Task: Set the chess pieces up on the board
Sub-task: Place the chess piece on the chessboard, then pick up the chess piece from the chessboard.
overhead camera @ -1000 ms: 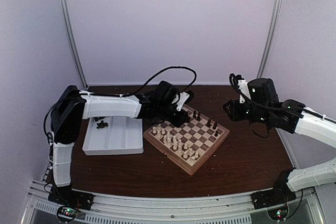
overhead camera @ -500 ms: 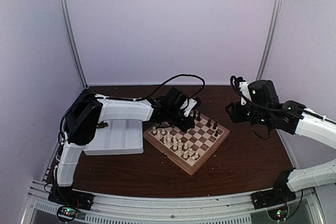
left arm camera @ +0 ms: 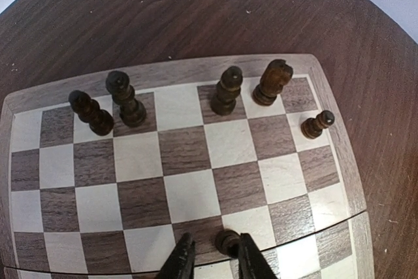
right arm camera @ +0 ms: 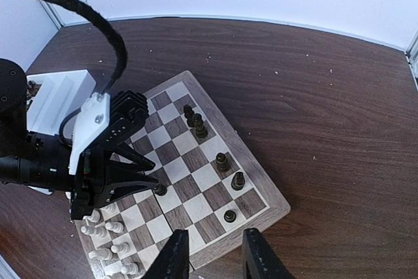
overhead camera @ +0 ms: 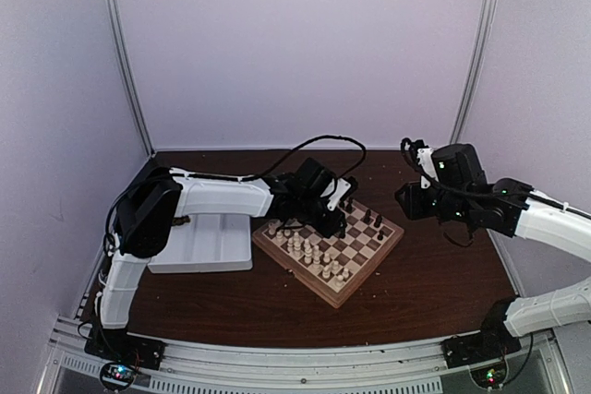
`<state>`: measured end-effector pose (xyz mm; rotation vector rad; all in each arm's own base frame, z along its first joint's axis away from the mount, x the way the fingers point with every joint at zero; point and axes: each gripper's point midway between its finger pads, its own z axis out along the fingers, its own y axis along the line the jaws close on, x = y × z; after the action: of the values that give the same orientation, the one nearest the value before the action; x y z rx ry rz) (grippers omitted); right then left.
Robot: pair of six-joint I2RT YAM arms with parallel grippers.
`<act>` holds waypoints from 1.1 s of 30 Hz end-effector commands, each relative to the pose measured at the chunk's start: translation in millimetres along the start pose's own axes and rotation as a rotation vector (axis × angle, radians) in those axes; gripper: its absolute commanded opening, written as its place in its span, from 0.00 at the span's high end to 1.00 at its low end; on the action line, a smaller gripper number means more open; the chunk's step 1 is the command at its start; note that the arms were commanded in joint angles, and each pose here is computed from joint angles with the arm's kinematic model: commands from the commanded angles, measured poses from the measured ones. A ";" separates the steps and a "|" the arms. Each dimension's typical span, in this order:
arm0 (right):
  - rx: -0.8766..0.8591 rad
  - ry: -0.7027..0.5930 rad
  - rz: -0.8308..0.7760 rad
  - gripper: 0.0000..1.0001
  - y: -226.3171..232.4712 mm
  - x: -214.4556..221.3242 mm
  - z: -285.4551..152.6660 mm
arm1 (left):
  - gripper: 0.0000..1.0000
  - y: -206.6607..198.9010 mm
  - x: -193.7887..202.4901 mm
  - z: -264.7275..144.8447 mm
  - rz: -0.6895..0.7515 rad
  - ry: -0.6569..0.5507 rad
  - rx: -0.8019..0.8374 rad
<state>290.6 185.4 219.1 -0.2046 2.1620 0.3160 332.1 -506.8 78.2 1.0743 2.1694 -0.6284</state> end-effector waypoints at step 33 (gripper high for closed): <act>-0.159 0.454 -0.171 0.68 98.8 57.5 86.1 | 0.61 139.7 40.2 -274.2 -0.336 -0.130 -0.597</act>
<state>294.3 301.8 151.1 -0.5657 2.4942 0.4552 347.7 -270.8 216.2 0.4822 2.2097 -0.2053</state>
